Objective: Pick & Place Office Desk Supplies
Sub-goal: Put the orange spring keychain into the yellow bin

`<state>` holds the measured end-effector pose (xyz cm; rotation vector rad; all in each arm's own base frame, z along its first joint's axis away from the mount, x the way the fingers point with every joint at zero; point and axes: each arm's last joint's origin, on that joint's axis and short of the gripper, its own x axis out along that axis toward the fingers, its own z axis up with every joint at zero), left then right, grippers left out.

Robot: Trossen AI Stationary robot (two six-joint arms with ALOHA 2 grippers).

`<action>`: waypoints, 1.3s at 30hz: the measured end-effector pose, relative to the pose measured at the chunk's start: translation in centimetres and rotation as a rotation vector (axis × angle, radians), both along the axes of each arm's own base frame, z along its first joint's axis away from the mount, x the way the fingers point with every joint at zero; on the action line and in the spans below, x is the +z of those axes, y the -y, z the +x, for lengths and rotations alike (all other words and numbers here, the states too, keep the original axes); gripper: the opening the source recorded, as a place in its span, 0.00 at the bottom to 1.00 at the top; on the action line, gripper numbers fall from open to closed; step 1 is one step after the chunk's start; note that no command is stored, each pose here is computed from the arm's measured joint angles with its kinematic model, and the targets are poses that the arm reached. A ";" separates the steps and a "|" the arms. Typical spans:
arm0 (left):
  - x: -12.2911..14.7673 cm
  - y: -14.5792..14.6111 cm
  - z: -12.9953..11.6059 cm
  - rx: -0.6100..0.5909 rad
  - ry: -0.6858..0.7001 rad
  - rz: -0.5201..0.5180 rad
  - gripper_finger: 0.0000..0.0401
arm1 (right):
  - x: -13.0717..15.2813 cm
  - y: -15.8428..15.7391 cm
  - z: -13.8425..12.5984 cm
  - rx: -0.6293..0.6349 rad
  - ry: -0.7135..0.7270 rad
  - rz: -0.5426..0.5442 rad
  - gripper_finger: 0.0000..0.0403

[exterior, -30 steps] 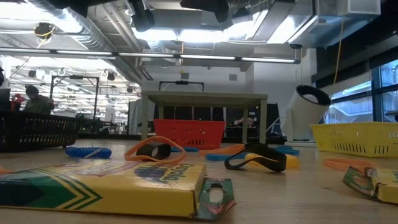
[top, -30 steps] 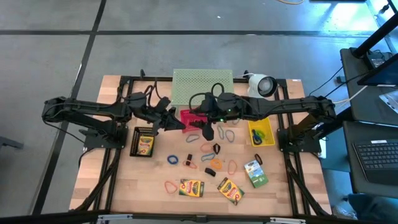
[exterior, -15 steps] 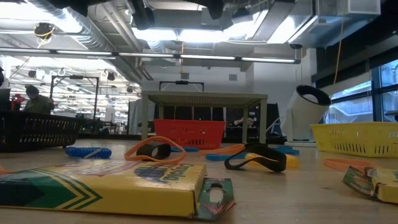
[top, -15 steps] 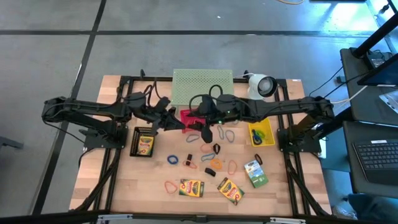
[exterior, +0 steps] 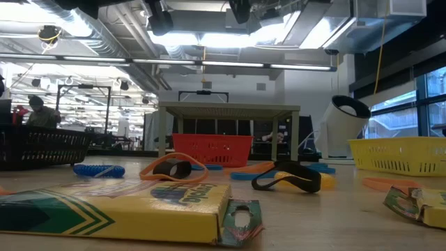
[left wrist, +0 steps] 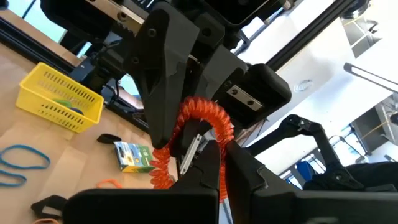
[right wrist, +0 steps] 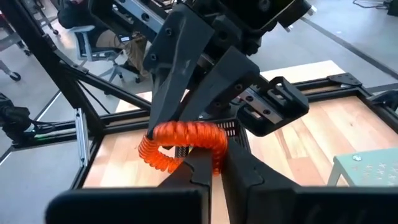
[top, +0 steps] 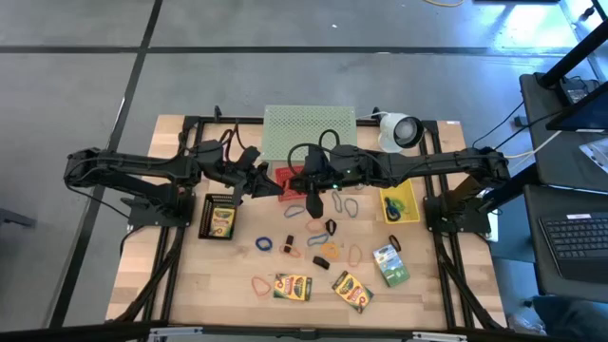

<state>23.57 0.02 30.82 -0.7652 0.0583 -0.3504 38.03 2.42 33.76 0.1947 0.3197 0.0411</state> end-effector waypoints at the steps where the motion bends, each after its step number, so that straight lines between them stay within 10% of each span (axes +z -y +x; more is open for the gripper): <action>1: 0.0 -0.1 0.0 0.005 0.000 0.000 0.01 | 0.0 0.0 0.0 0.000 0.000 -0.001 0.03; 22: 0.8 -1.1 -0.9 0.056 0.057 0.069 0.36 | 2.8 1.4 -4.3 -0.090 -0.095 0.094 0.03; 33: -2.8 -0.7 -1.3 -0.080 -0.248 0.242 0.34 | 2.6 3.3 -14.3 -0.379 -0.585 0.091 0.03; 39: -4.7 -0.7 -2.0 -0.079 -0.420 0.339 0.31 | -1.2 3.3 -20.2 -0.467 -0.692 0.305 0.03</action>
